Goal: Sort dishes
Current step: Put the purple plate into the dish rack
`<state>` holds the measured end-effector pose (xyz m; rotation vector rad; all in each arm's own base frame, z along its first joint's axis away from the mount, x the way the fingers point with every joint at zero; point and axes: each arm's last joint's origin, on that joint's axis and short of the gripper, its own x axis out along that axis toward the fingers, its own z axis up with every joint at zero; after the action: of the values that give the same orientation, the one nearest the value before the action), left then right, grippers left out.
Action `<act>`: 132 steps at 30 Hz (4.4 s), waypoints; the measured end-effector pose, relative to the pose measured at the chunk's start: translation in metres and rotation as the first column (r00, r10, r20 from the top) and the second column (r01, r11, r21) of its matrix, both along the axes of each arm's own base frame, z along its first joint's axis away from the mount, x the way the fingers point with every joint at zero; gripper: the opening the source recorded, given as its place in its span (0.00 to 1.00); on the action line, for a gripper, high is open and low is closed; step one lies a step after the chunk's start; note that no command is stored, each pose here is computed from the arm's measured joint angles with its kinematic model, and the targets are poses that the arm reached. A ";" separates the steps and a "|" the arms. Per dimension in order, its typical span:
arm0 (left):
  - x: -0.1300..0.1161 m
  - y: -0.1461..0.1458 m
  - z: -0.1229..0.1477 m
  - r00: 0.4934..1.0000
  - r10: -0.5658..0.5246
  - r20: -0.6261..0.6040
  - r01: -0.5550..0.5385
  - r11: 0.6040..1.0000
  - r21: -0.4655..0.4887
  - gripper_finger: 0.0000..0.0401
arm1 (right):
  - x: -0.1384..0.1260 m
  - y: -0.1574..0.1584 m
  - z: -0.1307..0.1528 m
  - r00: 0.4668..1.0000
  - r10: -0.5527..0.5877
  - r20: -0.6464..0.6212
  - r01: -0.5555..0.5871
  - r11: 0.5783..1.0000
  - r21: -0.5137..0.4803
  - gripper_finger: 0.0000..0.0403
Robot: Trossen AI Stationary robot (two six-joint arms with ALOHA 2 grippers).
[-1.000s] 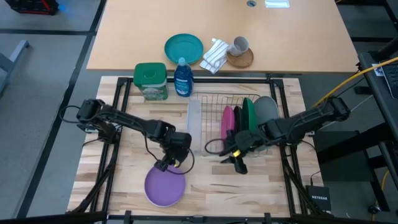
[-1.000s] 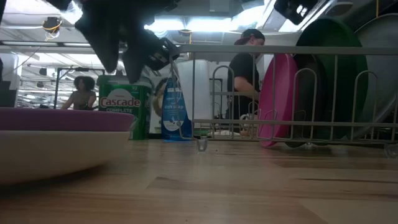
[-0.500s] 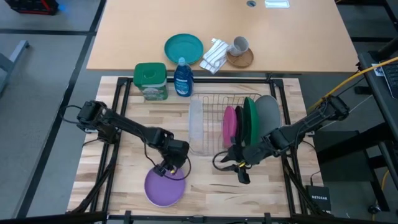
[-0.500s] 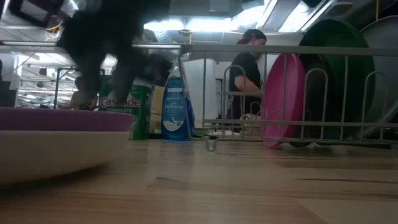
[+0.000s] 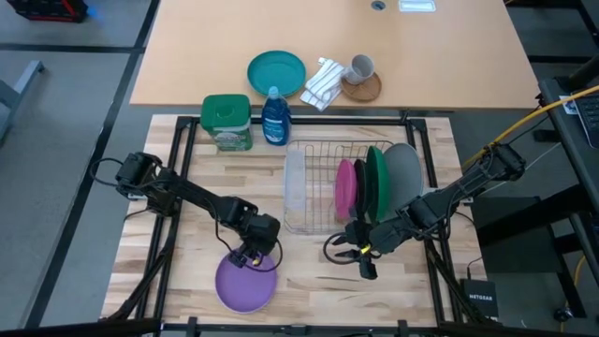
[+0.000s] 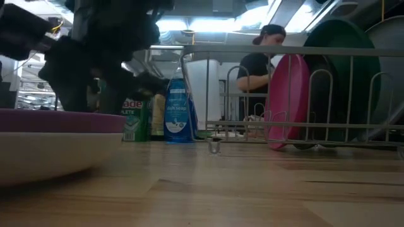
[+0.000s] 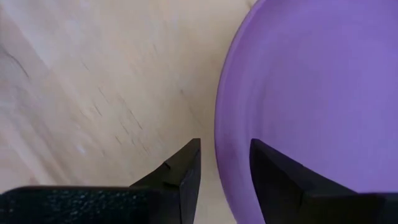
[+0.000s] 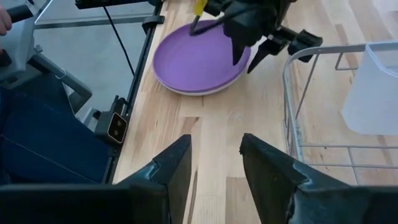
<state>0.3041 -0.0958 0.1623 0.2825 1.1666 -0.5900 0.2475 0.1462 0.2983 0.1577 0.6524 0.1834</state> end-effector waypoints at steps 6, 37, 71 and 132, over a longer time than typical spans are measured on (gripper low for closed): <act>0.001 0.000 0.002 0.999 -0.029 0.021 0.029 1.000 0.009 0.21 | 0.000 0.000 0.000 1.000 0.000 -0.001 0.000 1.000 0.000 0.37; 0.005 0.022 0.074 0.900 0.023 0.436 -0.003 0.999 -0.047 0.00 | 0.000 0.000 0.000 1.000 0.000 0.000 0.000 1.000 0.000 0.37; 0.052 0.129 0.151 0.003 0.130 0.991 -0.130 0.983 -0.129 0.00 | -0.077 -0.055 0.063 0.973 -0.105 0.207 0.136 0.981 -0.142 0.37; 0.124 0.224 0.089 0.102 -0.343 0.934 -0.031 0.937 0.347 0.00 | -0.087 -0.063 0.045 0.952 -0.133 0.276 0.177 0.975 -0.138 0.37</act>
<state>0.4278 0.1284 0.2510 0.9268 -0.2089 -0.2503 0.1609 0.0834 0.3437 0.0268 0.3825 -0.0019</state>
